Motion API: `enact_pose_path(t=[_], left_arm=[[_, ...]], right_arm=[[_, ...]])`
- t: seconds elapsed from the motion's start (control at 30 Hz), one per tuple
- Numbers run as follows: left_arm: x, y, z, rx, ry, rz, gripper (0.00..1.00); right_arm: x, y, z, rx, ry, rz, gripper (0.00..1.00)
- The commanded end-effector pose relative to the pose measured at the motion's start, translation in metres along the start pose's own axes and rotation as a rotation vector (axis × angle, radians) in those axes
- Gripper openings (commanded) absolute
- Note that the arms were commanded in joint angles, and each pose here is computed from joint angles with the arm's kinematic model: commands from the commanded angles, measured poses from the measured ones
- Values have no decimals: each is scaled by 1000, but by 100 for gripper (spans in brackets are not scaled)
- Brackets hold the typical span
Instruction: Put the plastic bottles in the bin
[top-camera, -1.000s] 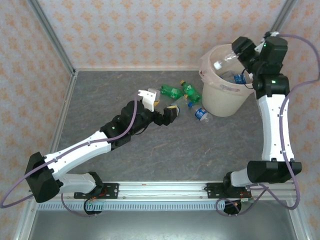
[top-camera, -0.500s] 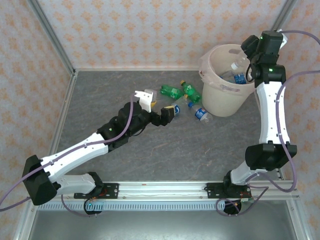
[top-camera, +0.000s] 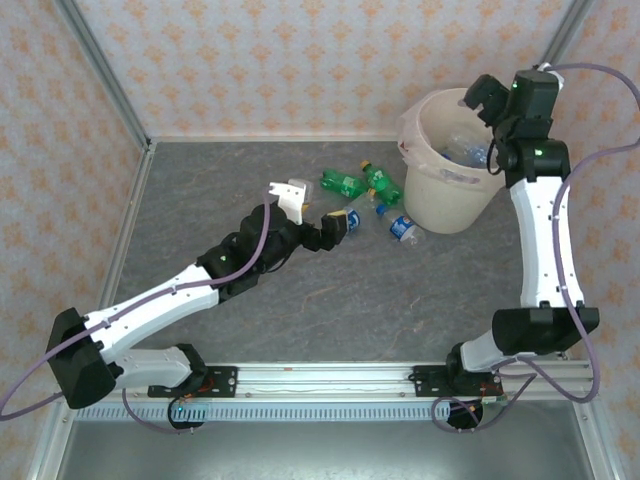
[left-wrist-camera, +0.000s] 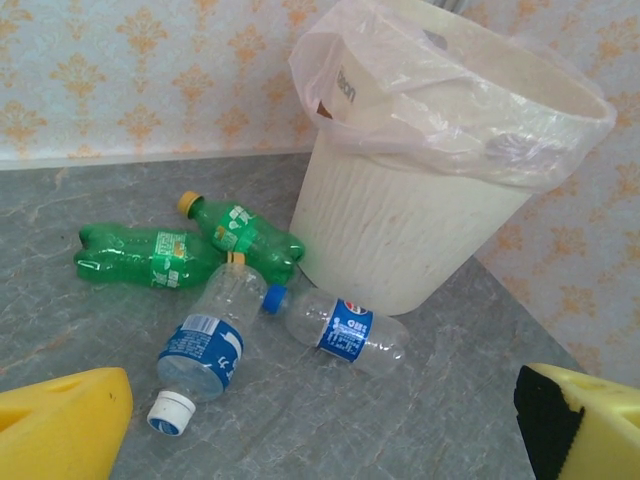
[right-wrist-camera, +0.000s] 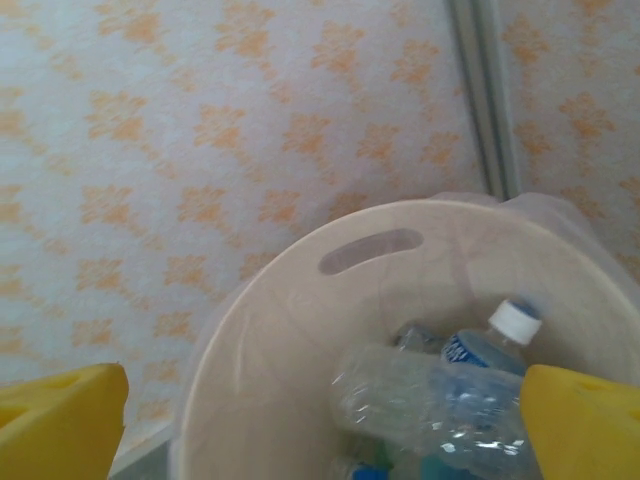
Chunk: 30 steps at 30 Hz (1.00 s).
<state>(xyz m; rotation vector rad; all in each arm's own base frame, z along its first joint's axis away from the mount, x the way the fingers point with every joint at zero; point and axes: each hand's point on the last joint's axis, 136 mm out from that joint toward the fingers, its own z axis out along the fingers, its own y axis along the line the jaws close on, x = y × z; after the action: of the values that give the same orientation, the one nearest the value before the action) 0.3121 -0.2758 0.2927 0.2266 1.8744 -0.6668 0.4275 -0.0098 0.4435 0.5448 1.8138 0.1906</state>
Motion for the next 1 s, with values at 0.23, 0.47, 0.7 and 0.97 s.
enact_pose_path(t=[0.23, 0.47, 0.7, 0.97], left_arm=[[-17, 29, -4, -164, -82, -54, 99], [-26, 53, -24, -236, -173, -116, 99], [-25, 72, -35, -267, -195, -167, 99], [-23, 75, -41, -260, -204, -184, 99]], right_arm=[[78, 73, -24, -143, 124, -255, 100], [158, 94, -25, -170, 256, -346, 100], [220, 96, -24, -153, 365, -475, 100], [293, 69, -15, -86, 487, -669, 100]])
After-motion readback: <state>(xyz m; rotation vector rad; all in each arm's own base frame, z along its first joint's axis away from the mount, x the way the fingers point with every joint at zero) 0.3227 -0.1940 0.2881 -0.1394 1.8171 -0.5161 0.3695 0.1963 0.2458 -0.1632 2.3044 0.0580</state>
